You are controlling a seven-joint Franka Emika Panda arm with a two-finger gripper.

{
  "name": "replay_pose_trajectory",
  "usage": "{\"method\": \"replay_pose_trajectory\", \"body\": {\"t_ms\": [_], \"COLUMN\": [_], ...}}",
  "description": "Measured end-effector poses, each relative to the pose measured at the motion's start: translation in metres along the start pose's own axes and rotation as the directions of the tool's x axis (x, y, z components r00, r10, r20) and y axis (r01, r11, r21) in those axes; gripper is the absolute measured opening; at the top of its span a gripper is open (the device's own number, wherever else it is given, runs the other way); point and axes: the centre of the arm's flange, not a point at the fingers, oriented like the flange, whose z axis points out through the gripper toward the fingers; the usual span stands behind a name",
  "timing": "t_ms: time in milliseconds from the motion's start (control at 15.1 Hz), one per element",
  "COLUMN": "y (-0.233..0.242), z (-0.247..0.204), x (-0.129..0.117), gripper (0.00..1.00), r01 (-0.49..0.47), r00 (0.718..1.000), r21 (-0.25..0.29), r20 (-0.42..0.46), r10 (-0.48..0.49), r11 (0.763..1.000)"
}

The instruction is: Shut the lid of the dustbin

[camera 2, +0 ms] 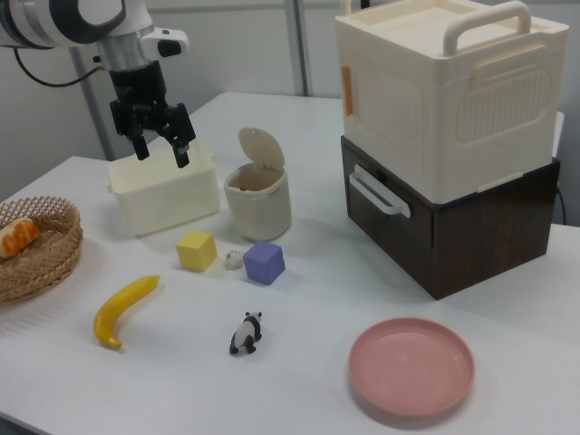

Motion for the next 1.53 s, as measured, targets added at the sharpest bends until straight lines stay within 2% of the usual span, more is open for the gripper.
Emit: {"method": "replay_pose_trajectory", "body": {"t_ms": [266, 531, 797, 863, 930, 1527], "y": [-0.0006, -0.0009, -0.0009, -0.0009, -0.0010, -0.0016], "z": [0.0000, 0.0000, 0.0000, 0.0000, 0.0000, 0.0028], "x": [0.0000, -0.0001, -0.0001, -0.0001, -0.0001, 0.0029], "gripper": [0.96, 0.56, 0.11, 0.04, 0.01, 0.01], "r01": [0.033, 0.119, 0.134, 0.134, 0.135, 0.137], "r00": [0.999, 0.993, 0.991, 0.991, 0.991, 0.991], "r21": [0.000, 0.000, 0.000, 0.000, 0.000, 0.000], "r20": [0.000, 0.000, 0.000, 0.000, 0.000, -0.004], "r10": [-0.033, -0.119, -0.134, -0.134, -0.135, -0.137], "r11": [0.999, 0.993, 0.991, 0.991, 0.991, 0.991]}}
